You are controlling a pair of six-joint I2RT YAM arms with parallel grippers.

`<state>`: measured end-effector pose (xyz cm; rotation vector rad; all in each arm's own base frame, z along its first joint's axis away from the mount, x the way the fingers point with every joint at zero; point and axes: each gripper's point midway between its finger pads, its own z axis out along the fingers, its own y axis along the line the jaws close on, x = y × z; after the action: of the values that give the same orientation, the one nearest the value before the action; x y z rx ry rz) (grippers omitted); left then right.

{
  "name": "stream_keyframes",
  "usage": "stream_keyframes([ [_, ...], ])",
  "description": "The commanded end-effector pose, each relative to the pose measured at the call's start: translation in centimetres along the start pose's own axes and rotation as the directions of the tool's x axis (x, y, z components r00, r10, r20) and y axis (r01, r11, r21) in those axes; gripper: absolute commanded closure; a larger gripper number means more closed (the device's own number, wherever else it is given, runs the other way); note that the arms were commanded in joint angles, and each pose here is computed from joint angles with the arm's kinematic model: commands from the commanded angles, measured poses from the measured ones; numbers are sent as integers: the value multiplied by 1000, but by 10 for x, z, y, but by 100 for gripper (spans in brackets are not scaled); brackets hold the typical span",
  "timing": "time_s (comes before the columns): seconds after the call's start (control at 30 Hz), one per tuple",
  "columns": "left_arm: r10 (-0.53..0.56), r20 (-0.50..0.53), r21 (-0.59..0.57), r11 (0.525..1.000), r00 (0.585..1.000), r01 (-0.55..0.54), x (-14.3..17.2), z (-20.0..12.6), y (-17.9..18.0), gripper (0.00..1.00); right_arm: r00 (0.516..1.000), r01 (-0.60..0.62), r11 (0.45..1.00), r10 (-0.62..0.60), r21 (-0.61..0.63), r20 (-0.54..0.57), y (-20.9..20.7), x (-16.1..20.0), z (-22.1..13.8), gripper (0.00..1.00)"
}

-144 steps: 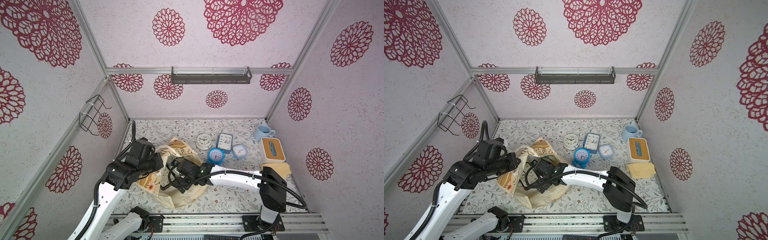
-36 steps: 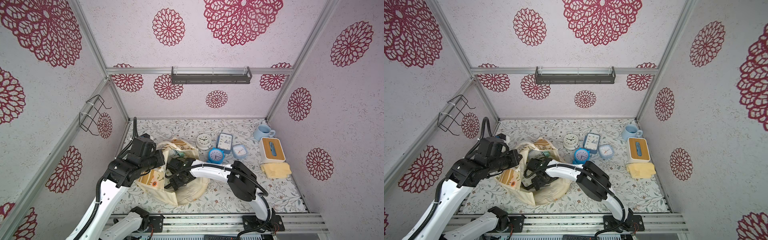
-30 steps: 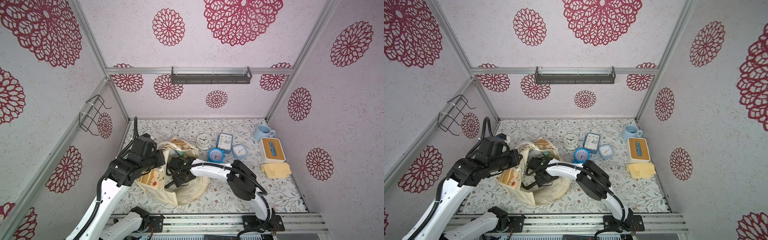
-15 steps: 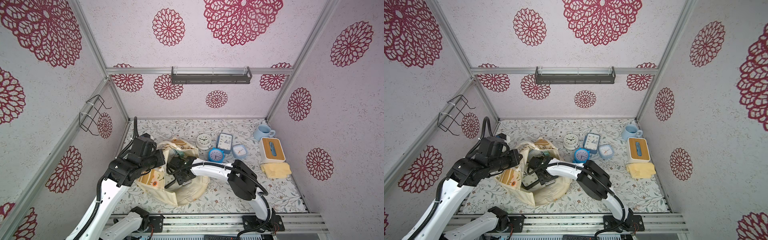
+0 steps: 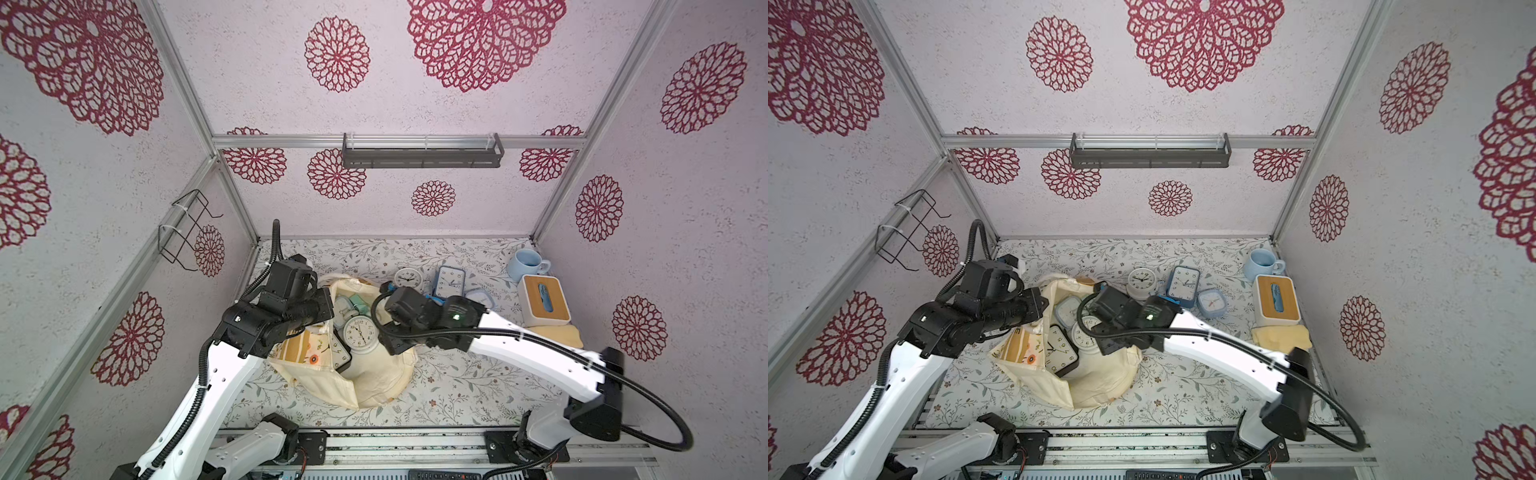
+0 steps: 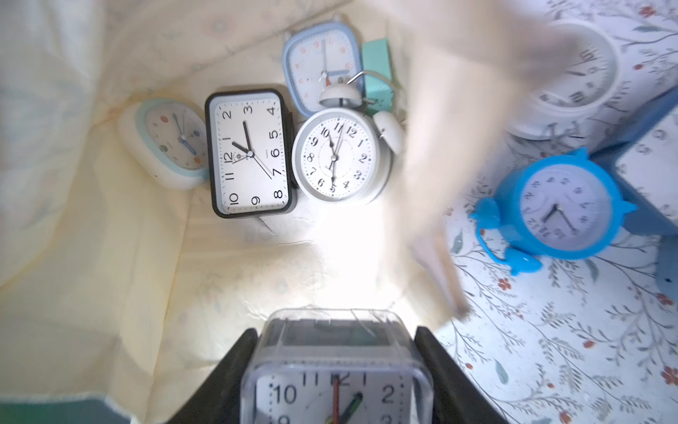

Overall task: Take the alarm clock out of the canvas bag
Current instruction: Pick up the alarm from the canvas bag.

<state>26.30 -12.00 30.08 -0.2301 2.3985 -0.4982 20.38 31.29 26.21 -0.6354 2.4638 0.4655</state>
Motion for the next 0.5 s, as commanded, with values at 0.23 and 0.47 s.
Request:
stream_keyframes([
  [0.23,37,39,83,996,999,-40,-18,-3,-24,100,918,-381,863,396,331,25,-197,48,5,40],
  [0.47,49,11,124,991,999,-50,-11,-3,-31,100,780,-618,709,605,340,158,-284,39,45,41],
])
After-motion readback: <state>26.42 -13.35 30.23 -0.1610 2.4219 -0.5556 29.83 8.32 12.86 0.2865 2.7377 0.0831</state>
